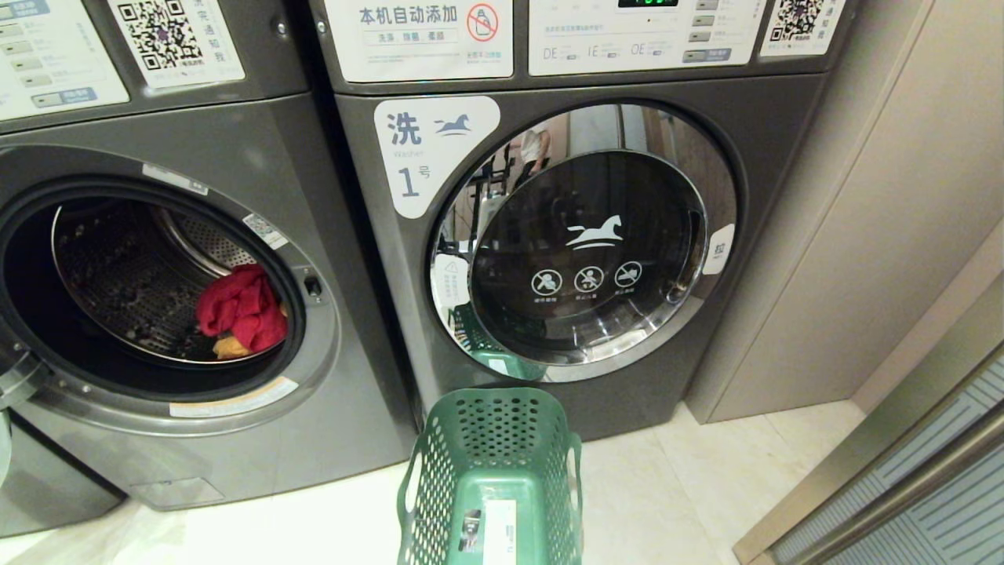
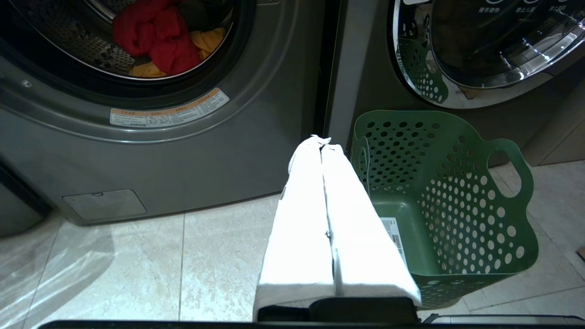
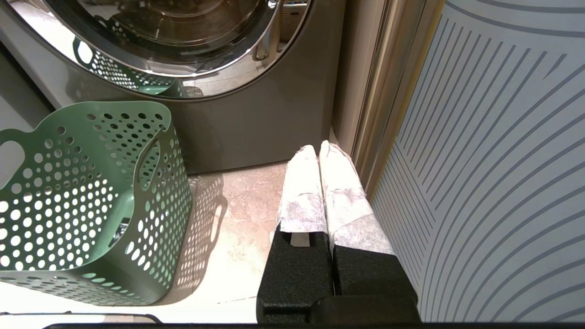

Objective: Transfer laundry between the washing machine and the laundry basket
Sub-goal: Pick a cloth and place it into the basket

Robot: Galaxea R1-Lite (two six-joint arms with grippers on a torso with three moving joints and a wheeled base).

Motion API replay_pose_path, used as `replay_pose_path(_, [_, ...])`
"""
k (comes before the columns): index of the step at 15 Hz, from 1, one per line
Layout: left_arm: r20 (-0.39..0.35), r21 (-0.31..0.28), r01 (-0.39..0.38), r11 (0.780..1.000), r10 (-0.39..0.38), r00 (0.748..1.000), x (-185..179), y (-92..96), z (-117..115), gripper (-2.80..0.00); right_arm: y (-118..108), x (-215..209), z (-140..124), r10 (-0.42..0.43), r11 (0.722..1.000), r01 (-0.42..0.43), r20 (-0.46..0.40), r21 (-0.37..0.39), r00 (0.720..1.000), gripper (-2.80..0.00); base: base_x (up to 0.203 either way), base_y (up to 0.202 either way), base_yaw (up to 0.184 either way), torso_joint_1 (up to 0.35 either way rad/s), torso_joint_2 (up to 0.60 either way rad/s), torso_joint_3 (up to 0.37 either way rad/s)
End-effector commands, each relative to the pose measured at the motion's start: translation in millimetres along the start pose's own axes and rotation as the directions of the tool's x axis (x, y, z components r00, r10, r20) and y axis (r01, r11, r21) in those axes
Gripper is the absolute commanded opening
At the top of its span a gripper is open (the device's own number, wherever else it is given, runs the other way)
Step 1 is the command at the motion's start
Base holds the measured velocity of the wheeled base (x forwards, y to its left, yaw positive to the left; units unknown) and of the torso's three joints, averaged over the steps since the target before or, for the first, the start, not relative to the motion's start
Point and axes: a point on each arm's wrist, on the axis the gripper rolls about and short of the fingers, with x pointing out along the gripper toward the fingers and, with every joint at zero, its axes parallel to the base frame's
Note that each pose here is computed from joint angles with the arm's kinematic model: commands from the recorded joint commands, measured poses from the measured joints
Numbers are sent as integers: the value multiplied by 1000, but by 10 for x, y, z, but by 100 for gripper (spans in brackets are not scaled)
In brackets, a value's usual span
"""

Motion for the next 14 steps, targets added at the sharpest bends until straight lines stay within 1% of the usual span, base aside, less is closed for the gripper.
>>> replay_pose_path(1, [-2,0,0,1000,0,1000,1,0,-6,-280,0,1,0,0,1000,0,-1,0,1000,-280,0,0,0,0,0,0])
replay_pose_path(14, [-1,0,0,1000,0,1000,1,0,-4,-280,0,1,0,0,1000,0,-1,0,1000,-280,0,0,0,0,0,0])
